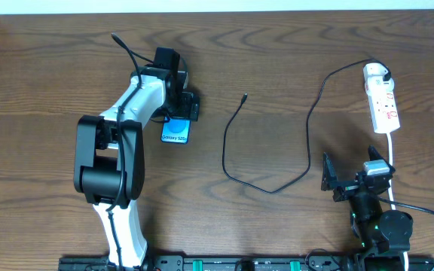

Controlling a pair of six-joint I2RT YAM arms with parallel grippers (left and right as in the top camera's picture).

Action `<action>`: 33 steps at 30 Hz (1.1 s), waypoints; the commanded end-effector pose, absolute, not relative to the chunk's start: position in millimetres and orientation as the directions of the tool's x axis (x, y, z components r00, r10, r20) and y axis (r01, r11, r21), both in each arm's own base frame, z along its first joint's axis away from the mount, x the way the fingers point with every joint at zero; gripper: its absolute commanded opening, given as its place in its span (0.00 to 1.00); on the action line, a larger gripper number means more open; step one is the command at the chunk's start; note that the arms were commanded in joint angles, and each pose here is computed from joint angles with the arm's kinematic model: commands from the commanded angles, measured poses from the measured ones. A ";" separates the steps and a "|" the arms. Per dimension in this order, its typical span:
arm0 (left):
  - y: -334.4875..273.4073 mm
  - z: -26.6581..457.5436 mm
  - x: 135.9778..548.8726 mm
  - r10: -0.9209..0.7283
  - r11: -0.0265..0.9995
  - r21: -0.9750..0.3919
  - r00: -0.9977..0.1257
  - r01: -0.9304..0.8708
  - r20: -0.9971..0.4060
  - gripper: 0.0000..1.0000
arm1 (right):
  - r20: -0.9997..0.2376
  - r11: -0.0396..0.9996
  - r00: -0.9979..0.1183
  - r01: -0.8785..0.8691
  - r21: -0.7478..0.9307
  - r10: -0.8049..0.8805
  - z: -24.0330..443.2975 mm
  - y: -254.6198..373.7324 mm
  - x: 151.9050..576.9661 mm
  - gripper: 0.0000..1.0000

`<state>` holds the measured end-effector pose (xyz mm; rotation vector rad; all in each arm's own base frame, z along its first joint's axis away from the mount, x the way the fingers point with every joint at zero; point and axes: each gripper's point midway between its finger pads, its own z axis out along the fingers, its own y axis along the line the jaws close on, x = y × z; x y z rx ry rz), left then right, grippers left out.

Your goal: Plug charger to phone and switch on socket

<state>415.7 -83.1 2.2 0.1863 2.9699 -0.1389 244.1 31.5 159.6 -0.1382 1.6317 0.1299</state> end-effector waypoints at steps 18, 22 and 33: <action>-79.3 -21.8 392.1 0.086 0.996 -0.011 -0.994 0.087 -0.071 0.98 | -0.998 0.986 -0.061 -0.164 -0.008 -0.018 159.4 30.5 244.1 0.99; -79.9 -24.9 389.6 0.077 0.997 -0.012 -0.995 0.078 -0.067 0.98 | -0.998 0.986 -0.061 -0.164 -0.008 -0.018 159.4 30.5 244.1 0.99; -78.5 -33.1 383.0 0.076 0.997 -0.011 -0.995 0.076 -0.058 0.98 | -0.998 0.986 -0.061 -0.164 -0.008 -0.018 159.4 30.5 244.1 0.99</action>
